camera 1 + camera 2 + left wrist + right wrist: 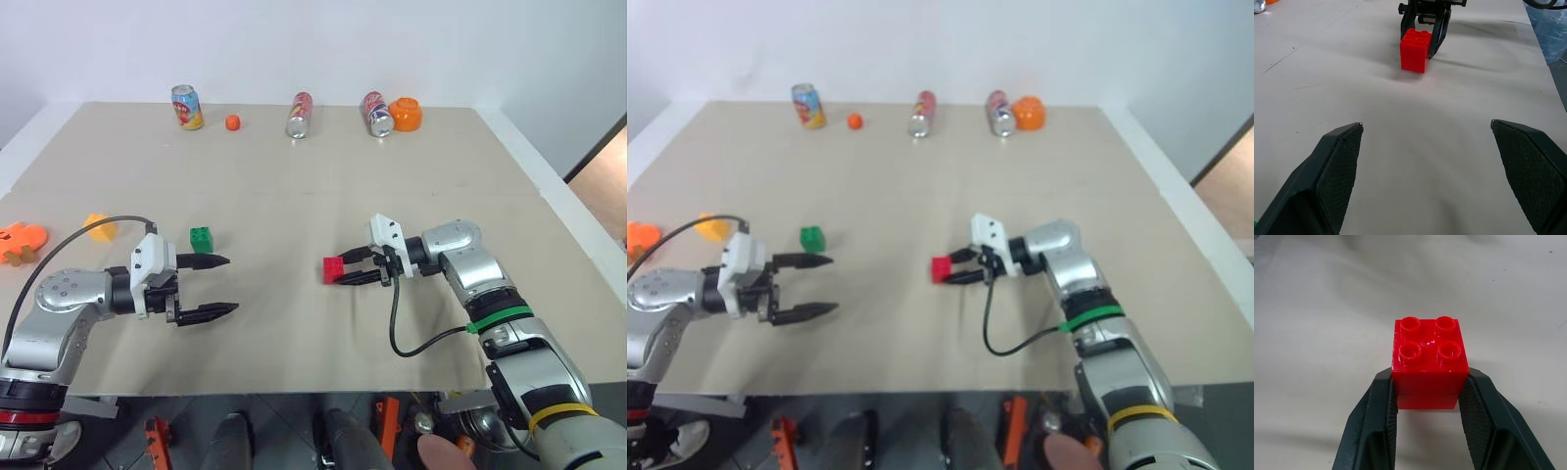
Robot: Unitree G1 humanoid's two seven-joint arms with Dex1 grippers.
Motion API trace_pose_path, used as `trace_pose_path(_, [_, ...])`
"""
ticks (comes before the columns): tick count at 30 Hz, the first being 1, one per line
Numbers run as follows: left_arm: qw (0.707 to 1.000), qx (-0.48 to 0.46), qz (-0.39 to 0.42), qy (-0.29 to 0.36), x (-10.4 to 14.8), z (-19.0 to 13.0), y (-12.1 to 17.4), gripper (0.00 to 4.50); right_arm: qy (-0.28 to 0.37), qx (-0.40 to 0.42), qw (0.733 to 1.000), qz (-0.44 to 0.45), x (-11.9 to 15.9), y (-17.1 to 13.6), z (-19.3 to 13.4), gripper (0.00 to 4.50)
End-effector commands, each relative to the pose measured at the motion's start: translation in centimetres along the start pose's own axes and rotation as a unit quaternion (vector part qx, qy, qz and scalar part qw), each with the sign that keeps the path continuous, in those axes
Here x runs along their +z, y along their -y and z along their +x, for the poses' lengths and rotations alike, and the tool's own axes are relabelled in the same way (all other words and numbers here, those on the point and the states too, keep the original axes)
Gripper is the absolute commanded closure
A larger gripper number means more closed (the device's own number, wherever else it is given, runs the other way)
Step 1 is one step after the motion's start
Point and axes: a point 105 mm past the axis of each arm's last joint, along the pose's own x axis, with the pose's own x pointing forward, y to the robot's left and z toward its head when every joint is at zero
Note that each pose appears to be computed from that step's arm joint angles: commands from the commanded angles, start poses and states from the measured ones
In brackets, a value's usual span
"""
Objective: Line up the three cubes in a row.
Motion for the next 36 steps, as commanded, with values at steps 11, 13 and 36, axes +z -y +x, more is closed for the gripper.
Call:
trace_pose_path(11, [1.0,-0.006,0.008,0.002,0.2,0.1,0.4,0.16,-0.005,0.0,1.0,0.015,-0.4,0.4,-0.3,3.3])
trace_pose_path(13, [1.0,-0.005,0.008,0.002,0.1,0.1,0.4,0.16,-0.005,-0.001,1.0,0.016,-0.5,0.5,-0.1,3.3])
trace_pose_path(36, [1.0,0.007,0.01,0.002,-0.1,-0.5,0.3,0.16,-0.059,0.057,0.997,0.009,-0.9,-0.2,-1.6,0.03])
